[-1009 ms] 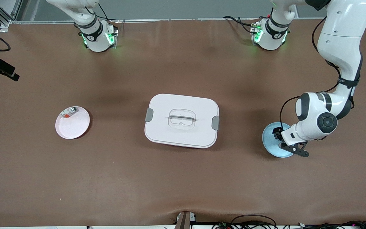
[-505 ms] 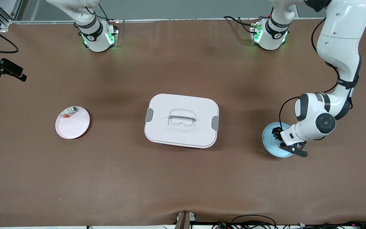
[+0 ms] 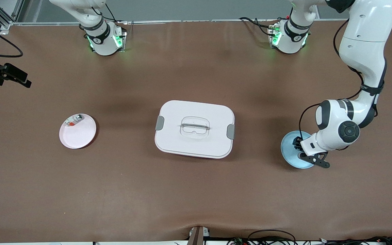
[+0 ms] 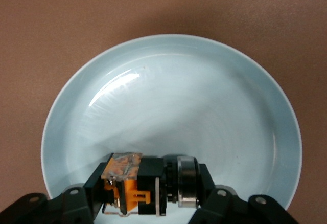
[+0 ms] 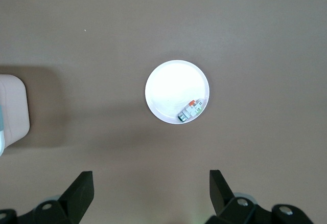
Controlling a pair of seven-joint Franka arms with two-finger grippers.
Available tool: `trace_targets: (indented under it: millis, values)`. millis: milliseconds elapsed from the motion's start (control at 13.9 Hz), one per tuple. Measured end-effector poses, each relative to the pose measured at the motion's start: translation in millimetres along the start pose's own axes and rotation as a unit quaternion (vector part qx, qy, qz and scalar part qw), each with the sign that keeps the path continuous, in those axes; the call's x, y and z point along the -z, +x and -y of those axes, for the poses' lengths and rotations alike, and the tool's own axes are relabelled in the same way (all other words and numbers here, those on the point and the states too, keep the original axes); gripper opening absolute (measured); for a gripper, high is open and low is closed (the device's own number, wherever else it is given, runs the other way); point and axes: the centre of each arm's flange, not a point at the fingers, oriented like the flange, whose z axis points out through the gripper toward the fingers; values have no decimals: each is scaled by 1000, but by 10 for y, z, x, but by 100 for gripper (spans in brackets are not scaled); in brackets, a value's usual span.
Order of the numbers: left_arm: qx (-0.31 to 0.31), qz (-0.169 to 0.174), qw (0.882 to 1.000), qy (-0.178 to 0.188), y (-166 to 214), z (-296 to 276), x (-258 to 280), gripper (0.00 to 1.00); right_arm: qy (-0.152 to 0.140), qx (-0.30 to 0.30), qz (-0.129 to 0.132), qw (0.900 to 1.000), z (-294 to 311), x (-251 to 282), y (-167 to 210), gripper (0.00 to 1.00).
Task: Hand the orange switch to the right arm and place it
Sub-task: 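Close the left gripper on the orange switch, then lift the switch with the left gripper and carry it over the box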
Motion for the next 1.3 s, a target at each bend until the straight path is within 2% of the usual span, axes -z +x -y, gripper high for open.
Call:
trace_targets:
  millis: [649, 865, 1081, 1298]
  values:
    - [6, -13, 1000, 5, 41, 60, 134, 72, 0, -13, 2, 1000, -22, 67, -62, 100]
    - [50, -9, 999, 4, 50, 66, 427, 72, 0, -13, 3, 1000, -22, 59, -62, 100]
    - [93, 5, 996, -3, 83, -73, 830, 72, 0, -13, 4, 1000, -19, 54, -63, 100]
    - [117, 44, 992, -11, 104, -150, 1360, 72, 0, -13, 4, 1000, -9, 51, -64, 100]
